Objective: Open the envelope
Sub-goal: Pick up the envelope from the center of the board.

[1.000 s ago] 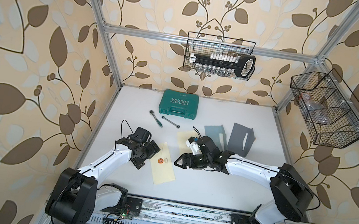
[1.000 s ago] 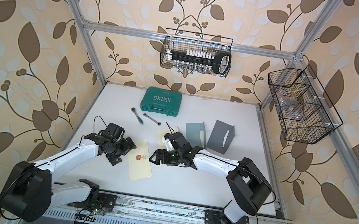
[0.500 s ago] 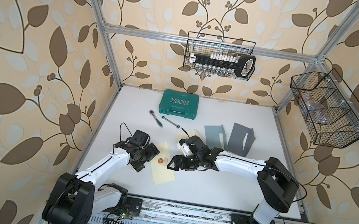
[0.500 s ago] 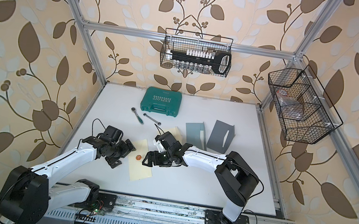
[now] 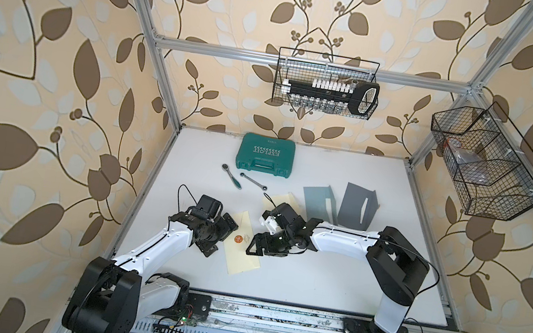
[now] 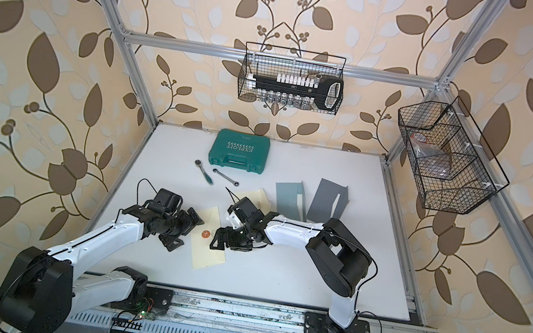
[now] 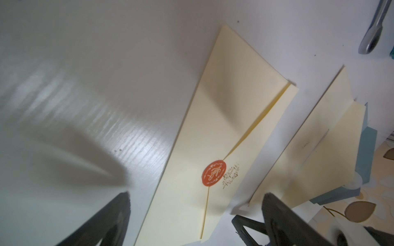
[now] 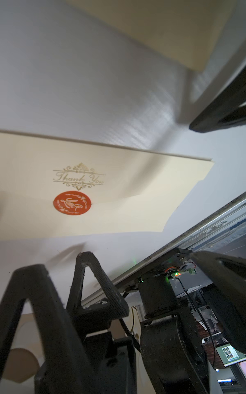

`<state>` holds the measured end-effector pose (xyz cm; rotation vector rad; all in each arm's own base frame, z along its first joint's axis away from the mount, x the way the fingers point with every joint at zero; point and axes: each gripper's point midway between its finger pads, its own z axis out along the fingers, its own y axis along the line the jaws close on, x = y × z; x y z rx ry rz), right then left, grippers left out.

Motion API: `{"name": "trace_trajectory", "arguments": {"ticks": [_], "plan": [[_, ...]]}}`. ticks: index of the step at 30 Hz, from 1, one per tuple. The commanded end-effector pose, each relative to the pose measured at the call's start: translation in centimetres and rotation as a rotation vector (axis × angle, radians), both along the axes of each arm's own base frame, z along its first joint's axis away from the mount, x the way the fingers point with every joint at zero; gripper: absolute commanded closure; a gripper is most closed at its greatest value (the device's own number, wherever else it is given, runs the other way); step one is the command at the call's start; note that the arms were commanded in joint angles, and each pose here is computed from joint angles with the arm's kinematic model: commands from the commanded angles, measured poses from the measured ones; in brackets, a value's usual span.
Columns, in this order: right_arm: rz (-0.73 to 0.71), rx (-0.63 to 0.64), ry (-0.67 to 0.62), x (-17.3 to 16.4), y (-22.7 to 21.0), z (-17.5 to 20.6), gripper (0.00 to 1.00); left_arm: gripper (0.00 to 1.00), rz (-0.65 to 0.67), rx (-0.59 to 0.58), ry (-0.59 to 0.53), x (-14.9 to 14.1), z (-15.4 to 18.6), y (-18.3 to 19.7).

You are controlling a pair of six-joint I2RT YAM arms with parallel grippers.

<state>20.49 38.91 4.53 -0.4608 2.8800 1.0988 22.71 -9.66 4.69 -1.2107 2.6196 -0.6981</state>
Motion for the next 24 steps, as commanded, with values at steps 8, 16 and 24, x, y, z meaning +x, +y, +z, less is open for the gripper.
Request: {"name": "trace_trajectory", "arguments": {"ticks": [8, 16, 24], "plan": [[-0.017, -0.028, -0.030, 0.8, 0.2, -0.9, 0.15, 0.01, 0.006, -0.020, 0.045, -0.5, -1.1, -0.1], [-0.028, -0.027, -0.056, 1.4, 0.4, -1.7, 0.15, 0.01, -0.009, -0.022, 0.072, -1.2, -1.8, -0.3], [-0.044, -0.018, -0.075, 1.7, 0.3, -2.1, 0.16, 0.01, -0.039, -0.063, 0.060, -1.4, -1.9, -1.2]]}}
